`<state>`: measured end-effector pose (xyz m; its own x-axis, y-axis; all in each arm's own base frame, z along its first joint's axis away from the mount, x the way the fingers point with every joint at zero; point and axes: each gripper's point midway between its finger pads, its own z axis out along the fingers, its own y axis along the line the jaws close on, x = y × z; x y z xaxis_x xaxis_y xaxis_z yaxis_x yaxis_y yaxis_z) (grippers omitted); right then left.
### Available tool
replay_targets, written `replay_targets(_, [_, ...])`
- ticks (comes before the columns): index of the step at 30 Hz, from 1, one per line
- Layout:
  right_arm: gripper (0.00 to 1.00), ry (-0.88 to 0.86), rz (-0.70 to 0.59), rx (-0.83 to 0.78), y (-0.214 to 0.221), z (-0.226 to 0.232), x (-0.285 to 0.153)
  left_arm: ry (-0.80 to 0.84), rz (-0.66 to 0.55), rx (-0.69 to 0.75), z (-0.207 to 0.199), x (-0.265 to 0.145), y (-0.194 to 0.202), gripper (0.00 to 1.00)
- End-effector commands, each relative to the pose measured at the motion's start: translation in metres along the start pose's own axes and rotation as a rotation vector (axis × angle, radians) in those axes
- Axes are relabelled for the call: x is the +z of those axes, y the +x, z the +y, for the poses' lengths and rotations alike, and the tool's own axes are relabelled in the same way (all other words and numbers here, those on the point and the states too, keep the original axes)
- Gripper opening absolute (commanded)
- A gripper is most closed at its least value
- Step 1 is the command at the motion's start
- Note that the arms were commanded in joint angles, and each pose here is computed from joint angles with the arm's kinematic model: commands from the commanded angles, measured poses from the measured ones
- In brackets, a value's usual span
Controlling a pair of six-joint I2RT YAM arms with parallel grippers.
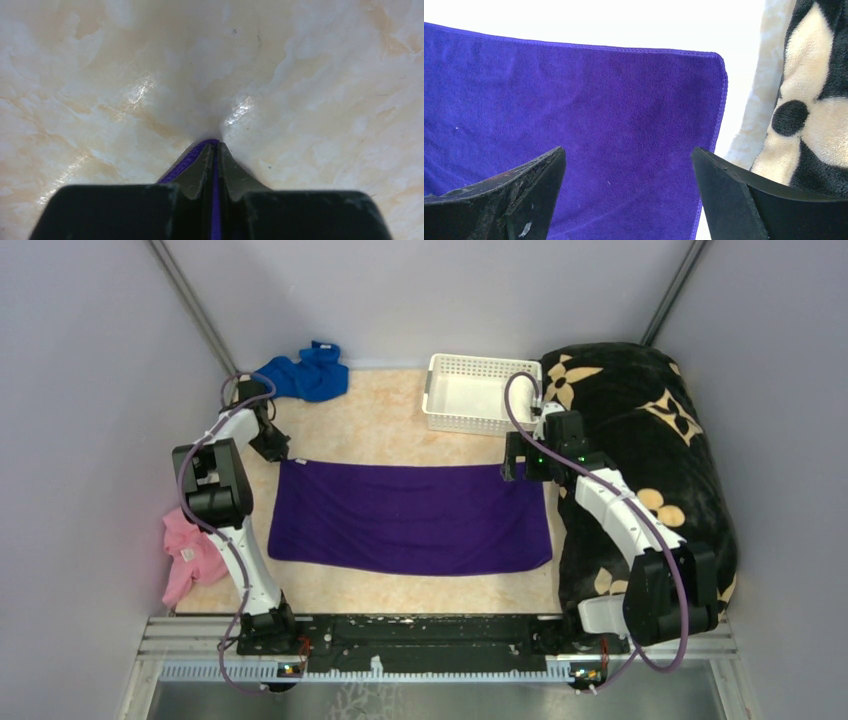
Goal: Roll the towels
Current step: Pick up the towel at the center of the board.
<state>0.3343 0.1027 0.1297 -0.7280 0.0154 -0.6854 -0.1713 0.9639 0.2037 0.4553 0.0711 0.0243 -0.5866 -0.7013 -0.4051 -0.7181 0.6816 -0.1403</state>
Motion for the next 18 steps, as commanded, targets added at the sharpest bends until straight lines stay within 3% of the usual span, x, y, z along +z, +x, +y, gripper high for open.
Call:
replay_targets(1, [0.96, -0.007, -0.048, -0.030, -0.018, 0.003, 0.002, -0.108, 0.090, 0.075, 0.029, 0.026, 0.032, 0.06])
replay_targets(9, [0.91, 0.018, -0.033, -0.078, -0.030, -0.004, 0.025, -0.110, 0.051, 0.167, 0.034, 0.019, 0.018, 0.00])
replay_targets(18, [0.80, 0.107, 0.049, -0.300, -0.045, -0.029, 0.059, -0.110, 0.027, 0.230, 0.042, 0.018, 0.004, 0.00])
